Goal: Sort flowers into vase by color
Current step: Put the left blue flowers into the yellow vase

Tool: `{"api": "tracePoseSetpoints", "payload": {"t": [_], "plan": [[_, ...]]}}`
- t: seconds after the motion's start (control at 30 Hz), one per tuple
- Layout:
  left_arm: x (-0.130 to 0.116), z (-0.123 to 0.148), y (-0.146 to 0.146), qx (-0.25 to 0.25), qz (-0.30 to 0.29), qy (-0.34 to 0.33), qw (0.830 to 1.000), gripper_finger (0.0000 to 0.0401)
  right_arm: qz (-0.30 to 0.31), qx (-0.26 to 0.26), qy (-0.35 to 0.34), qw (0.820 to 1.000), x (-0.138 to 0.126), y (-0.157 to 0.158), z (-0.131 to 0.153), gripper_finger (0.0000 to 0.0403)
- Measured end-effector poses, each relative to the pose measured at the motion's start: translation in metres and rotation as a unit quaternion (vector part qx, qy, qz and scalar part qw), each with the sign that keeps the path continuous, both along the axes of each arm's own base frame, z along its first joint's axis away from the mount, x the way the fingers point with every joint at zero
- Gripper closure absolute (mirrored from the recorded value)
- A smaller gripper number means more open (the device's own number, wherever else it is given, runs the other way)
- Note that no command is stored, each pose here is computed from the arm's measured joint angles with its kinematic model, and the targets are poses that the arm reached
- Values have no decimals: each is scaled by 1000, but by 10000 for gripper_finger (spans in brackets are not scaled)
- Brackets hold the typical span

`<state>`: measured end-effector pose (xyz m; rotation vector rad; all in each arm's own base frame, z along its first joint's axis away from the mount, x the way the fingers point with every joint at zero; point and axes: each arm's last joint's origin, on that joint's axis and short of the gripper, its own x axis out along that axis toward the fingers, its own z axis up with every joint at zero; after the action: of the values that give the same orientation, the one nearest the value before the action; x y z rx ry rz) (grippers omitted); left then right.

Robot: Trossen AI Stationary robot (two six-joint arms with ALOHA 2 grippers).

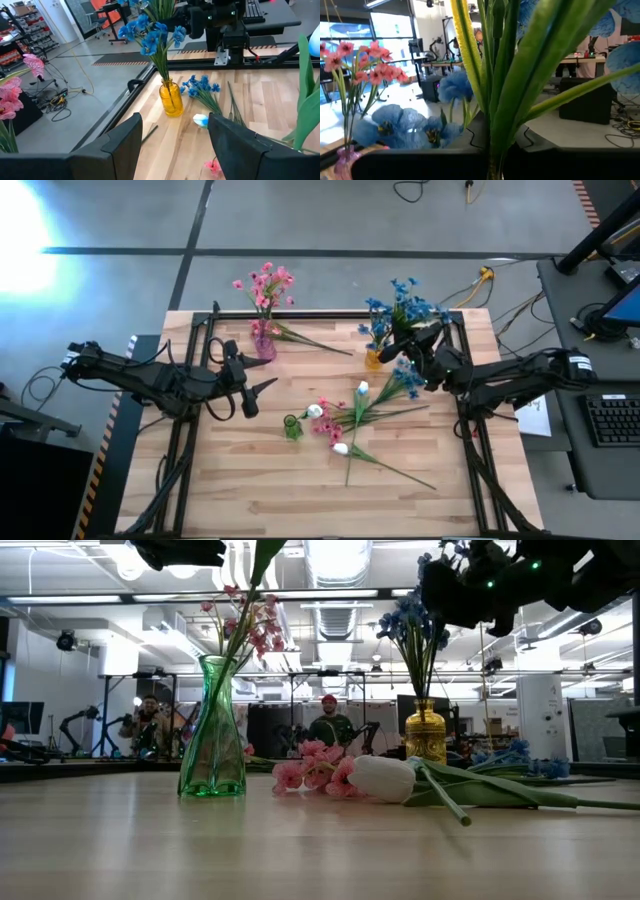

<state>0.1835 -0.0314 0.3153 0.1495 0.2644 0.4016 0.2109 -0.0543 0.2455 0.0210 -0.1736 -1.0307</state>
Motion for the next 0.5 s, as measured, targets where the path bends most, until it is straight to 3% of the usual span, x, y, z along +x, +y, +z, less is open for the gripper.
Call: {"api": "tracePoseSetpoints", "payload": {"t": [0.5], "plan": [[0, 0, 0, 0, 0, 0, 1000, 190, 0, 5, 27, 1000, 8, -1, -11, 384]]}}
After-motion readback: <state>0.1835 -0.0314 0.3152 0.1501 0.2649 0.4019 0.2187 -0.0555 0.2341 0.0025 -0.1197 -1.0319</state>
